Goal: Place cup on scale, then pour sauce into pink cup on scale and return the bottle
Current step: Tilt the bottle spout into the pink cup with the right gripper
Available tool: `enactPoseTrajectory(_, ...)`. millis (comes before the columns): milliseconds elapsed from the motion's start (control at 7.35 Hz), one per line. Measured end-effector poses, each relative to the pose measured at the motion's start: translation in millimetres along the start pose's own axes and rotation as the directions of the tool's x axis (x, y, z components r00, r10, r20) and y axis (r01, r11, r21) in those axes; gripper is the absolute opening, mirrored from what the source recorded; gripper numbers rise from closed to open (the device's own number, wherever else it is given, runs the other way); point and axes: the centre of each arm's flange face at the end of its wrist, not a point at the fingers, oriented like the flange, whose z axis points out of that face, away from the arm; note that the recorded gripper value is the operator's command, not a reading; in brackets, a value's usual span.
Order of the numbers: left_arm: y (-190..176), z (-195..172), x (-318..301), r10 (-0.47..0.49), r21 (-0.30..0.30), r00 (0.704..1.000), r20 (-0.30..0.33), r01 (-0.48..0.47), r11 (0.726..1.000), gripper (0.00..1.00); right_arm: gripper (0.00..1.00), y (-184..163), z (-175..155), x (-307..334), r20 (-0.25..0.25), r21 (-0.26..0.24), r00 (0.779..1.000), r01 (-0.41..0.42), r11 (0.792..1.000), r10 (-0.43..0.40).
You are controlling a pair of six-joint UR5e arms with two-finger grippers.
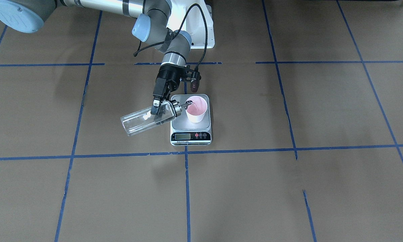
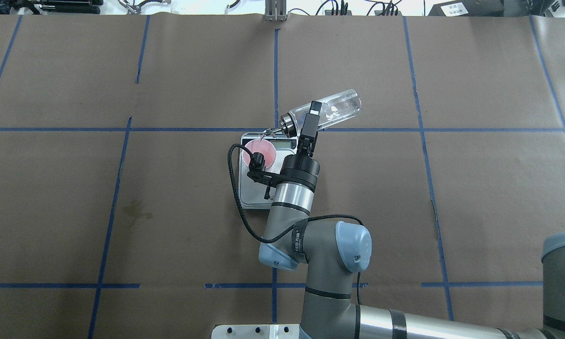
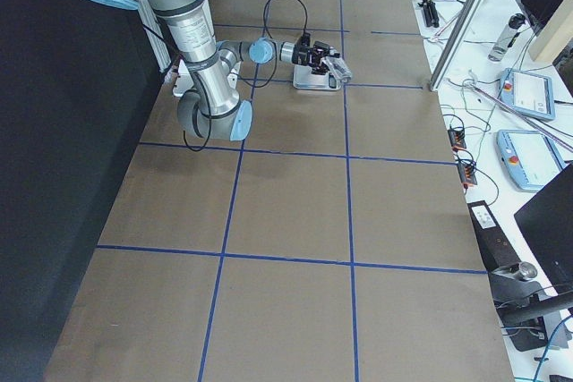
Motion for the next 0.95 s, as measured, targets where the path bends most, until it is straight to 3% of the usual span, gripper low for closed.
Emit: enactPoseTrajectory(952,0.3,1.8,-1.7,-0.003,-0.003,1.0,0.0,0.003,1.0,1.0,0.0,8.6,1.3,-6.2,-0.025,0.011,0.999,0.04,0.999,-0.039)
